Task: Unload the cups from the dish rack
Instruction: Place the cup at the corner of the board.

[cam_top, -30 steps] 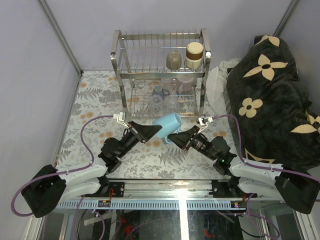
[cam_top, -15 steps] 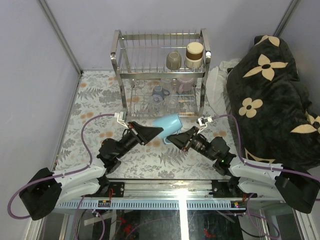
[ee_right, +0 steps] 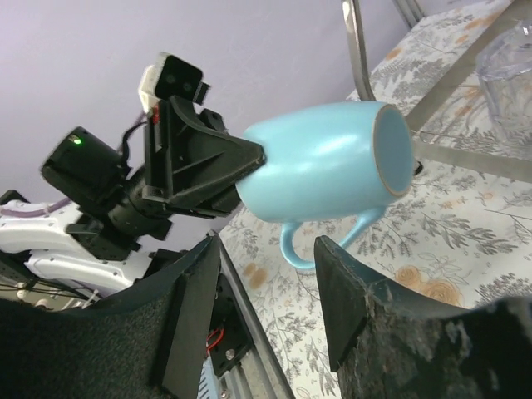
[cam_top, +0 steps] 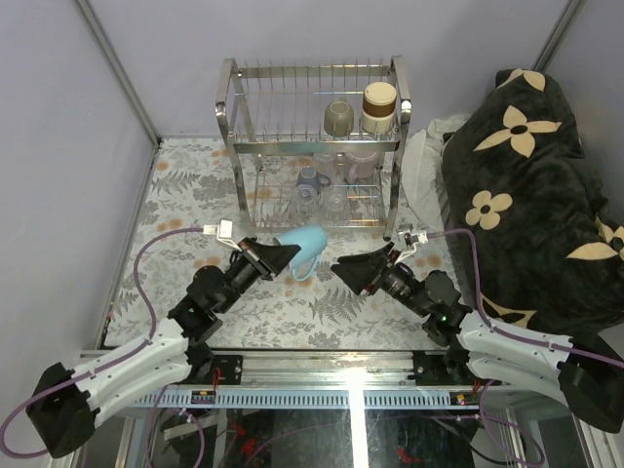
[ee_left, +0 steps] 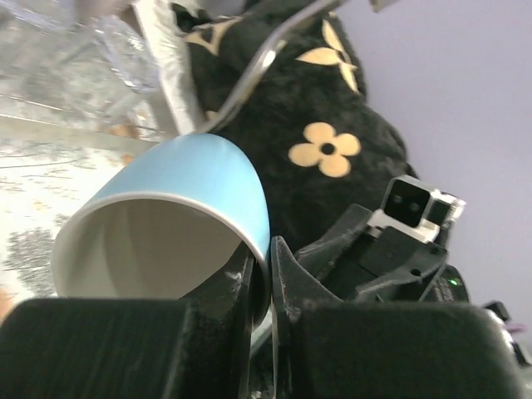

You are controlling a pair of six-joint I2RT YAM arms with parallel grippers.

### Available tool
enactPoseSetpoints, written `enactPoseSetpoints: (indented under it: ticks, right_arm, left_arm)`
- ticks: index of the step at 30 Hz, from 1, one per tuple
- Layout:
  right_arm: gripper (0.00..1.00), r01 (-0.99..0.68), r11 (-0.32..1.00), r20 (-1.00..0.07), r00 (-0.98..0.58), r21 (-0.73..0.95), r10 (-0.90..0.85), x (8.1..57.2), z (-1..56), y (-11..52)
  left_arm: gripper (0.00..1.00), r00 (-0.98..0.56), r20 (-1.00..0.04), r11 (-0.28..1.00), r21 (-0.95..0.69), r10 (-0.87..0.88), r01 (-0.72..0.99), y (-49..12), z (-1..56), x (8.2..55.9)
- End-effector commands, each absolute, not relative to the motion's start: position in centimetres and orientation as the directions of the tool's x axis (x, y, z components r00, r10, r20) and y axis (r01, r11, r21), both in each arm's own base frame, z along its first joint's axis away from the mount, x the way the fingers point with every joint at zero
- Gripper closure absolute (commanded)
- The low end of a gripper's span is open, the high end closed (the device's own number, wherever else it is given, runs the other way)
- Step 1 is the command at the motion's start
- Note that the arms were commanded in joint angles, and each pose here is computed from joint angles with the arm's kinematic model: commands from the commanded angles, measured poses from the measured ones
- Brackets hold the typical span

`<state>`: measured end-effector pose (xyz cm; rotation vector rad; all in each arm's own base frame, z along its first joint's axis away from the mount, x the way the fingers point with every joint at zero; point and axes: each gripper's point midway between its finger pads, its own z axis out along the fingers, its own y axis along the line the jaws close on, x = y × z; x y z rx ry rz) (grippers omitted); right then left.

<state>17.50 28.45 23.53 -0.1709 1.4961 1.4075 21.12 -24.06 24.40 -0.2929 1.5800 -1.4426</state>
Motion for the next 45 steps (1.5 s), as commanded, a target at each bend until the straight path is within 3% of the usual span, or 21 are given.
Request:
enactPoseSetpoints:
  ticks: [1,7,16,26,45]
  right_arm:
    - [0.43,-0.685,0.373,-0.754,-0.408,0.626,0.515,18.5,24.3,27.9]
    - [0.43,-0.648,0.464,-0.790,-0.412,0.604,0.454,18.9,23.3,27.2]
    - [0.42,-0.608,0.592,-0.848,-0.404,0.529,0.343,18.9,22.0,25.1]
    - [0.41,-0.607,0.636,-0.877,-0.377,0.477,0.298,18.4,21.4,23.5]
    - [0.41,-0.599,0.641,-0.877,-0.359,0.480,0.320,18.0,21.2,22.4]
  left_arm:
    - [1.00,-0.383,-0.521,0.403,-0.846,-0.763,0.349,-20.8,27.3,22.6]
    - [1.00,-0.245,-0.588,0.592,-0.803,-0.771,0.061,-14.0,26.4,23.1]
    - [1.00,-0.116,-0.729,0.726,-0.628,-0.675,-0.279,-6.8,27.5,22.9]
    - [1.00,-0.097,-0.858,0.800,-0.421,-0.504,-0.426,-4.1,31.2,24.7]
    - [1.00,-0.256,-0.691,0.666,-0.425,-0.676,-0.614,5.0,23.5,38.1]
